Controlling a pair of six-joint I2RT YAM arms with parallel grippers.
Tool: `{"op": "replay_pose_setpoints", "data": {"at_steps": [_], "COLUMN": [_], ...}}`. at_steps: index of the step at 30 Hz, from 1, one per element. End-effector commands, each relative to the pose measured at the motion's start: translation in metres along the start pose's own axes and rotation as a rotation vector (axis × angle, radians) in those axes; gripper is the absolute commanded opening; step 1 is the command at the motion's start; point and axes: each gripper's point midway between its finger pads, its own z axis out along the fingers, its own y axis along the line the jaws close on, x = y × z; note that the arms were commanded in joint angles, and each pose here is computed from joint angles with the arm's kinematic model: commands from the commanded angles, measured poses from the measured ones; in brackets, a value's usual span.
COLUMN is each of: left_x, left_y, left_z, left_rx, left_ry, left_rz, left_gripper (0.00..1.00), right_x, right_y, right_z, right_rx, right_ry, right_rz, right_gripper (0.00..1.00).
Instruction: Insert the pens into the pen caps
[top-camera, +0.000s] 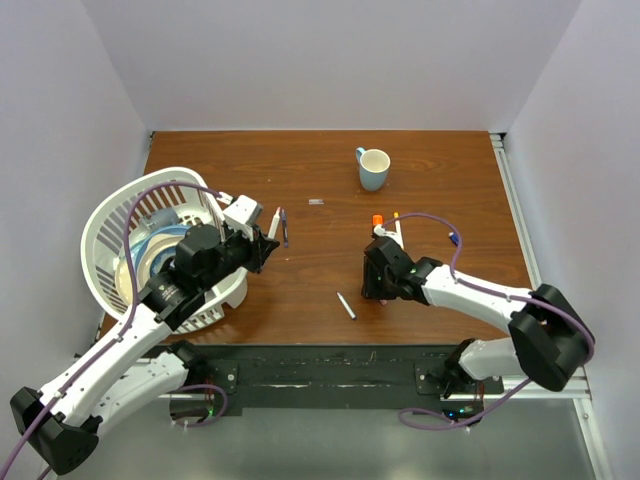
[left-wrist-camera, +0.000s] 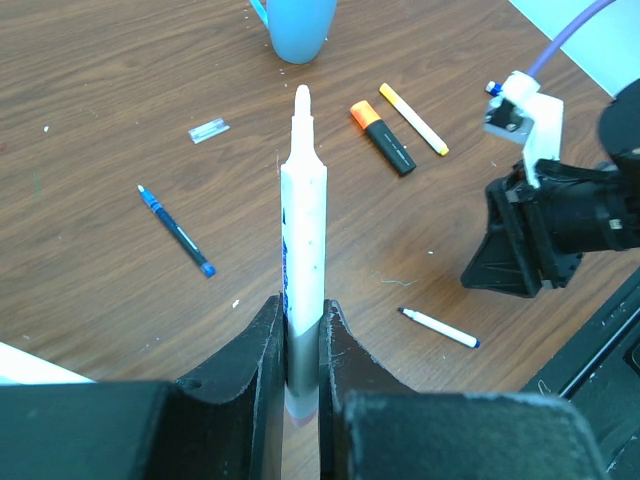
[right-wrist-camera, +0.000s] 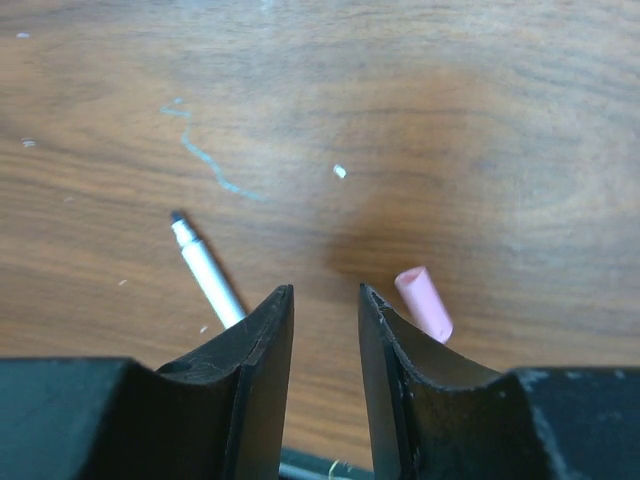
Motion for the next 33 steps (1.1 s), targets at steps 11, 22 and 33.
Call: {"op": "replay_pose_setpoints", "data": {"at_steps": [11,22,33], "left_x": [-0.02,-0.019,-0.017], "left_y": [0.003,0.002,0.001], "left_z": [-0.008,-0.009,-0.008], "left_rx": [-0.019,-0.016,-0.01], "left_ry": [-0.083,-0.083,-0.071], "left_rz": [0.008,0.005,0.01], "left_gripper": [0.0,0.0,0.0], "right_x": [0.028,0.017,-0.022], "right_y": [-0.024,-0.064,-0.046], "right_z": [-0.01,-0.005,0.009], "right_rx": [0.084,0.29,0.275], "right_ry": [0.054,-0.011,-0.104], "right_rz": [0.075,-0.002,-0.064], "right_gripper": [0.17,0.11,0.13]}}
